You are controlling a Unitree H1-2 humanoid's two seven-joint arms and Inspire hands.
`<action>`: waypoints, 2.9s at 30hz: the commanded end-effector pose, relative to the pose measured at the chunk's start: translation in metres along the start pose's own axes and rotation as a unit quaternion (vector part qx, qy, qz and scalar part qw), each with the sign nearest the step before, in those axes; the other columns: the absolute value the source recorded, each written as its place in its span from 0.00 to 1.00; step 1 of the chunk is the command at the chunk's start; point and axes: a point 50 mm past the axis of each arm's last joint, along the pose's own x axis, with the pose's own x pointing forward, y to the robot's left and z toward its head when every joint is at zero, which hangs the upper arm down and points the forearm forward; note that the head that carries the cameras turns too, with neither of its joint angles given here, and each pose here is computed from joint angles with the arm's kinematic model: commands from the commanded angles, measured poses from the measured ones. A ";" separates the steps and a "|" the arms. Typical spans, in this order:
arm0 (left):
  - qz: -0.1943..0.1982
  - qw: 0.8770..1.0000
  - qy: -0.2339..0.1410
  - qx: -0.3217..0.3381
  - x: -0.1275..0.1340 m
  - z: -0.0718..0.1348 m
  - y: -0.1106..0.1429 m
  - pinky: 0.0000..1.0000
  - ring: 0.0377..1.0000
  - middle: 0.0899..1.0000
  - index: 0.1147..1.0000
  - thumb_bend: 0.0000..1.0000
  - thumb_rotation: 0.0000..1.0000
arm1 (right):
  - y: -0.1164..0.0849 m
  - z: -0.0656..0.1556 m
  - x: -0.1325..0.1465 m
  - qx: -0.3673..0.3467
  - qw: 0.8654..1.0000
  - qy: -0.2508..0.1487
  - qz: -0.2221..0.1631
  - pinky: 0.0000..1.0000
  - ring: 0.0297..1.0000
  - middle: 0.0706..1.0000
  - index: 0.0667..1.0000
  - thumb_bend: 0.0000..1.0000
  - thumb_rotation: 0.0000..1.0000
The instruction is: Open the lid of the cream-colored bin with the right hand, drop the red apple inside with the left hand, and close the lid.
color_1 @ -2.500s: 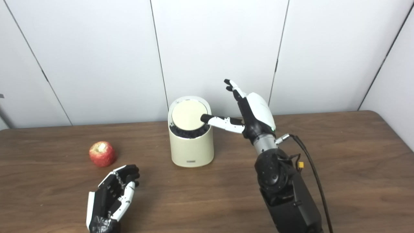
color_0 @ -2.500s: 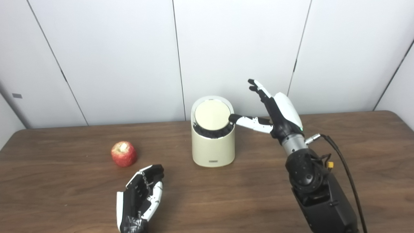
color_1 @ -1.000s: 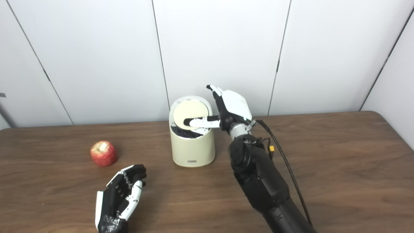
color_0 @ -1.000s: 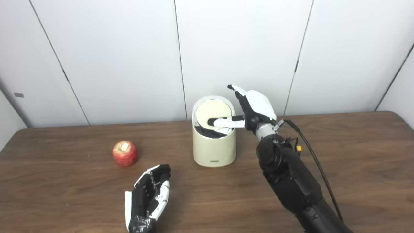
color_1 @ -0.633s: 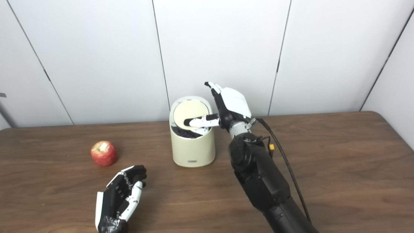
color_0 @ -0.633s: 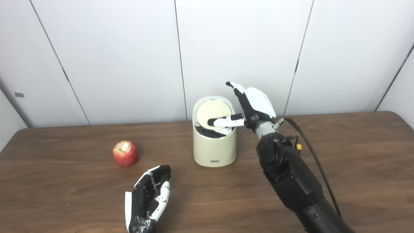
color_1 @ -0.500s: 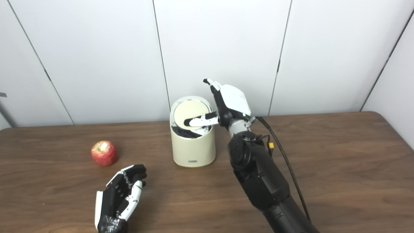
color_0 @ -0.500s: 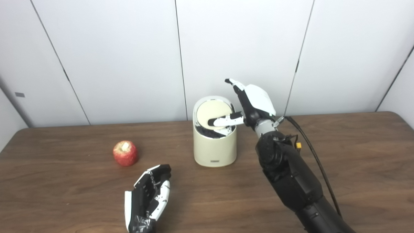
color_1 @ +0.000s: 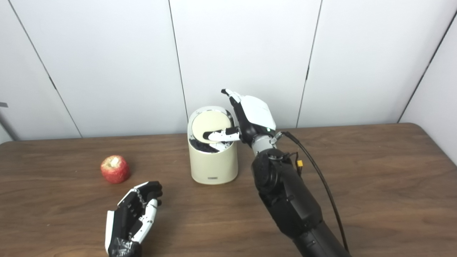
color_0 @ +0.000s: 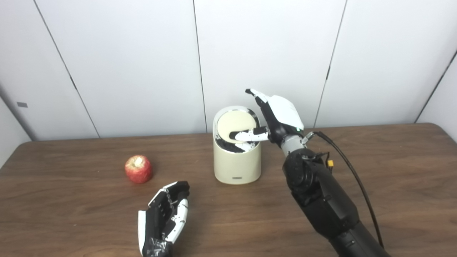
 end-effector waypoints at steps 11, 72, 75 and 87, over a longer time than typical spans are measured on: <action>-0.003 0.999 -0.034 -0.007 0.009 0.011 -0.003 0.63 0.67 0.65 0.61 0.23 0.24 | -0.034 0.002 -0.005 0.036 0.999 -0.026 -0.029 0.83 0.91 0.94 0.92 0.98 0.99; 0.032 0.968 -0.220 0.113 0.033 0.077 0.061 0.62 0.69 0.69 0.70 0.80 0.18 | 0.030 -0.074 -0.203 0.276 0.941 -0.055 -0.189 0.61 0.70 0.71 0.66 0.24 0.18; 0.050 0.962 -0.236 0.128 0.048 0.093 0.071 0.68 0.74 0.73 0.73 0.85 0.18 | 0.030 -0.076 -0.202 0.280 0.939 -0.052 -0.192 0.62 0.71 0.71 0.67 0.25 0.20; 0.097 0.941 -0.219 0.237 0.123 0.095 0.106 0.70 0.75 0.77 0.79 0.96 0.16 | 0.031 -0.085 -0.203 0.278 0.941 -0.044 -0.189 0.61 0.70 0.71 0.67 0.25 0.16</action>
